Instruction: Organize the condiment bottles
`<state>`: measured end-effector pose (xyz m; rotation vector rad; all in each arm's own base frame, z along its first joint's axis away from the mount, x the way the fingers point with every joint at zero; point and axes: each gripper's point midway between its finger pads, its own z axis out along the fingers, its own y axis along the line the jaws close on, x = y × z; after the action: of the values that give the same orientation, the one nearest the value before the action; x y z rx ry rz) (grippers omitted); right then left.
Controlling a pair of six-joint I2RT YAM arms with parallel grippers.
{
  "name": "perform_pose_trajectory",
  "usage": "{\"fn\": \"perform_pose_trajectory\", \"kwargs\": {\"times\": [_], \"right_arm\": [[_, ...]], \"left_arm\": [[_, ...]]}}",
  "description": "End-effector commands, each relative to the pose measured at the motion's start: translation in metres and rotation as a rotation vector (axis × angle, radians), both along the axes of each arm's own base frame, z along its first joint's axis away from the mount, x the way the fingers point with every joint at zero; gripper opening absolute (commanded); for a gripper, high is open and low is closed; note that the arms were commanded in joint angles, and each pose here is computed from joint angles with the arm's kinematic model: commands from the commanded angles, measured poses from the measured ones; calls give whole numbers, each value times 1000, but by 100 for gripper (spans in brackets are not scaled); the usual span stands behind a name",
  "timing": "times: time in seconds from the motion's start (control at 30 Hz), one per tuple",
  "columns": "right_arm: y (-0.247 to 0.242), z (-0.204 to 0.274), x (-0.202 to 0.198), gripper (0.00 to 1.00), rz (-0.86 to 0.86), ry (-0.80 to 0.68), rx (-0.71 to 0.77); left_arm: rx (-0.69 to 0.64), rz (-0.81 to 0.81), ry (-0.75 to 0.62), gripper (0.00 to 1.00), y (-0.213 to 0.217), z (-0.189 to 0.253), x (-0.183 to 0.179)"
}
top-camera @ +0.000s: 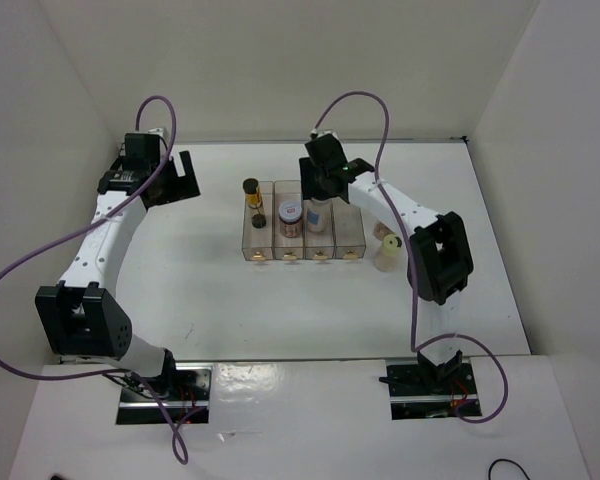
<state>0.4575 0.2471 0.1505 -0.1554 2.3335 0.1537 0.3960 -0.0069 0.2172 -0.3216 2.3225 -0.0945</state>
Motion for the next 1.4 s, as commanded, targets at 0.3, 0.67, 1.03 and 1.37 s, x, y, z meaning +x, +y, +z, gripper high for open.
{"fn": "perform_pose_trajectory", "kwargs": {"times": [0.3,0.67,1.03,1.37], "right_arm": [[18,13,12,75,-16,-63,29],[4,116,-1,99,-26,-193,89],[-139,98,-45,99,-420,-178,77],[-186,6,-52,99,-544,14,27]], "left_arm": [[7,-15,-27,100,2,2,3],[-45,-58,-96,100,-10,23,-1],[-105,-124,-81,100,-25,2,-15],[-131,-153,-81,100,-32,-1,-16]]}}
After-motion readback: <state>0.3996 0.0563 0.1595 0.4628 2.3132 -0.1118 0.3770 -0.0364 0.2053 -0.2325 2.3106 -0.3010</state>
